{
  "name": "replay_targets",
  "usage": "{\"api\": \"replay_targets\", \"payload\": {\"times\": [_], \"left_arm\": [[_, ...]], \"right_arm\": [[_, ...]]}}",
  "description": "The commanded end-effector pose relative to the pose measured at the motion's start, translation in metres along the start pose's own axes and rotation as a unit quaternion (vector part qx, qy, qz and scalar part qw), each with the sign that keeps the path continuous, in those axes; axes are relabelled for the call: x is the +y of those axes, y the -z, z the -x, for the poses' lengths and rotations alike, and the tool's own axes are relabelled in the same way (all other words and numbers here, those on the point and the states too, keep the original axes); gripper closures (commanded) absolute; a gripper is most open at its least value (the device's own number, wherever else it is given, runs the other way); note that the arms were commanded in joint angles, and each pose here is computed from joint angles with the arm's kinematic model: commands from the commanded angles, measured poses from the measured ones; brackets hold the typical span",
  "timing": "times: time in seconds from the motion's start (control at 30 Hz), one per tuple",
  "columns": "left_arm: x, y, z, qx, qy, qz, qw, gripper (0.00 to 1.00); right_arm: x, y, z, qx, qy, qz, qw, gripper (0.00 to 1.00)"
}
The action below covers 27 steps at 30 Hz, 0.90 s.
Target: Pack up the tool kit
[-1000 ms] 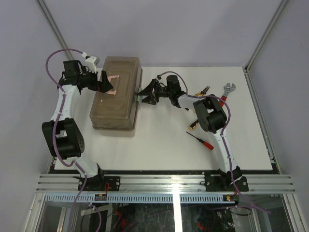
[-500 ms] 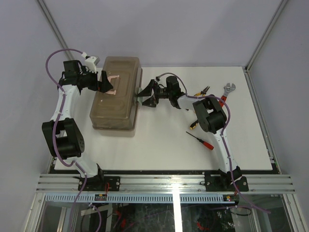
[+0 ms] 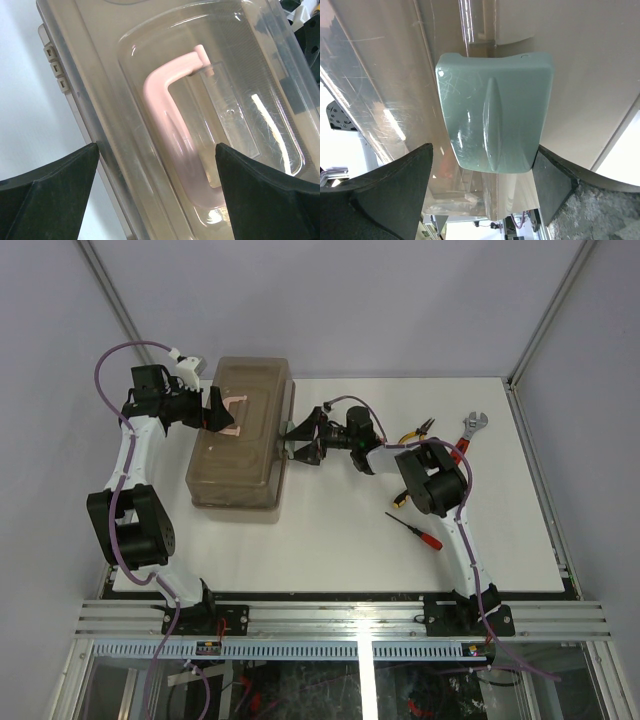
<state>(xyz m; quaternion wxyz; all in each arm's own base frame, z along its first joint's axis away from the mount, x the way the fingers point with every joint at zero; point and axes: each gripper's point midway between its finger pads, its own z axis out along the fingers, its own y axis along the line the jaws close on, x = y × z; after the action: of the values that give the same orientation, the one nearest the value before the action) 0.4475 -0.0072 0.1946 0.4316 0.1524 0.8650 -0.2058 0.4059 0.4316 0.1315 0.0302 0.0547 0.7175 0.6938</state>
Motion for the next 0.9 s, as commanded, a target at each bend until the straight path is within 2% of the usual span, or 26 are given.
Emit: {"api": "replay_targets", "payload": {"times": [0.0,0.27,0.5,0.87], "left_arm": [[-0.034,-0.02,-0.15,0.237,0.071,-0.053,0.968,0.06],[-0.035,-0.021,-0.15,0.236,0.076,-0.057,0.967,0.06],[-0.036,-0.021,-0.152,0.238,0.074,-0.056,0.967,0.06],[-0.032,-0.023,-0.154,0.244,0.074,-0.052,0.966,0.06]], "right_arm": [[0.089,-0.013,-0.023,0.001,0.102,0.112,0.988,0.16],[0.105,0.001,-0.021,-0.014,0.109,0.165,0.98,0.17],[0.102,0.001,-0.02,-0.02,0.134,0.116,0.984,0.19],[0.138,0.008,-0.026,-0.02,0.178,0.123,0.976,0.2]]}}
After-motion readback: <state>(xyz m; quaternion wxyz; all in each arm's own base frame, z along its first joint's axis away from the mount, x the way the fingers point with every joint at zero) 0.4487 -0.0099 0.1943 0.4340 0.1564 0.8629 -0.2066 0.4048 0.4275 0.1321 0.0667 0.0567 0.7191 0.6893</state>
